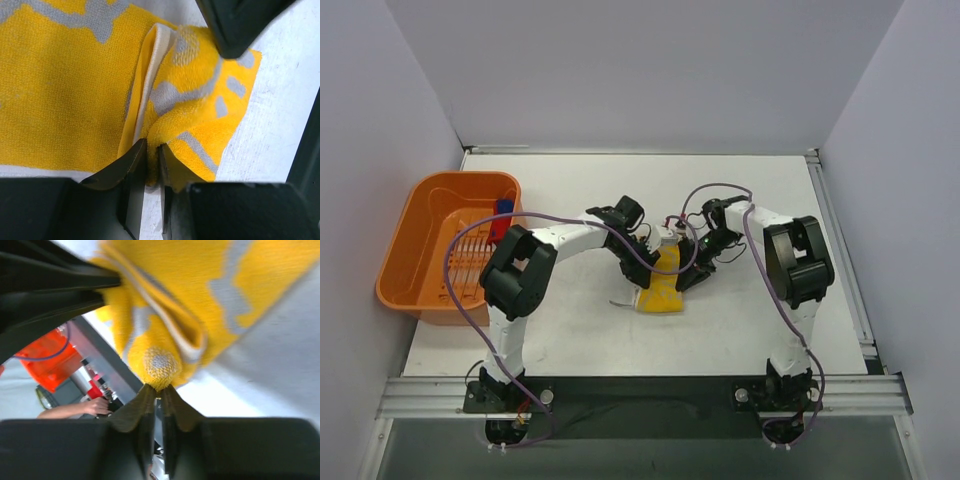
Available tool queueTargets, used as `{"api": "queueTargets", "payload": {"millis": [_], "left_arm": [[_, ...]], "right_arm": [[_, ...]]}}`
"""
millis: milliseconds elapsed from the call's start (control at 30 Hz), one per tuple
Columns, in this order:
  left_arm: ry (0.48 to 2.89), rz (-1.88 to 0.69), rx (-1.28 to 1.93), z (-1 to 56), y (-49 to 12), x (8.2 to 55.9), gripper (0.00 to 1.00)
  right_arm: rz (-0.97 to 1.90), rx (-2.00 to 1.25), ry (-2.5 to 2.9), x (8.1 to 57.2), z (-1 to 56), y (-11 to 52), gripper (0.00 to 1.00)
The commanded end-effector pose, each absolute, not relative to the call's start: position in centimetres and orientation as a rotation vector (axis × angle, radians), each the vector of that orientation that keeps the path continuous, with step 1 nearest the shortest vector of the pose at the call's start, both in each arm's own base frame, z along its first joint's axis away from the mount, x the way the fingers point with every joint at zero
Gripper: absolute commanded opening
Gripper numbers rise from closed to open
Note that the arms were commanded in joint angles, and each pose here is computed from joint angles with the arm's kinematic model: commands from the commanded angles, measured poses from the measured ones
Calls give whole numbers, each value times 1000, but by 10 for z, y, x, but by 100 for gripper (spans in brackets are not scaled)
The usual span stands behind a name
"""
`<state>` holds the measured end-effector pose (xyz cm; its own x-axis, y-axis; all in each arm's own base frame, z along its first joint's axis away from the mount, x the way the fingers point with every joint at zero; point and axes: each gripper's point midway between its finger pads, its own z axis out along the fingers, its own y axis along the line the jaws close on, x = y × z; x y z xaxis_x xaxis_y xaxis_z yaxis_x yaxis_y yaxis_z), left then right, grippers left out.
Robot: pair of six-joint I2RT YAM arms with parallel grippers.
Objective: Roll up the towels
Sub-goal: Roll the towel
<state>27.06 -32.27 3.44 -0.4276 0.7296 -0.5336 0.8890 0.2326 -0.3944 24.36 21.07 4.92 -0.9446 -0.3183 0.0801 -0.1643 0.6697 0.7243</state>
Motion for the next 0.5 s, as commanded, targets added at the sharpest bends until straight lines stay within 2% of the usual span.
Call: {"api": "queueTargets", "payload": {"millis": [0, 100, 300, 467], "left_arm": [[2272, -936, 1492, 34, -319, 282, 27], [2285, -925, 1475, 32, -314, 285, 30], [2263, -898, 1458, 38, -307, 290, 42], [2098, -862, 1418, 82, -304, 288, 53]], "right_arm": [[-981, 358, -2703, 240, 31, 196, 5], [-930, 410, -2708, 236, 24, 197, 0], [-852, 426, -2715, 233, 10, 192, 0], [-862, 444, -2722, 234, 14, 195, 0]]}}
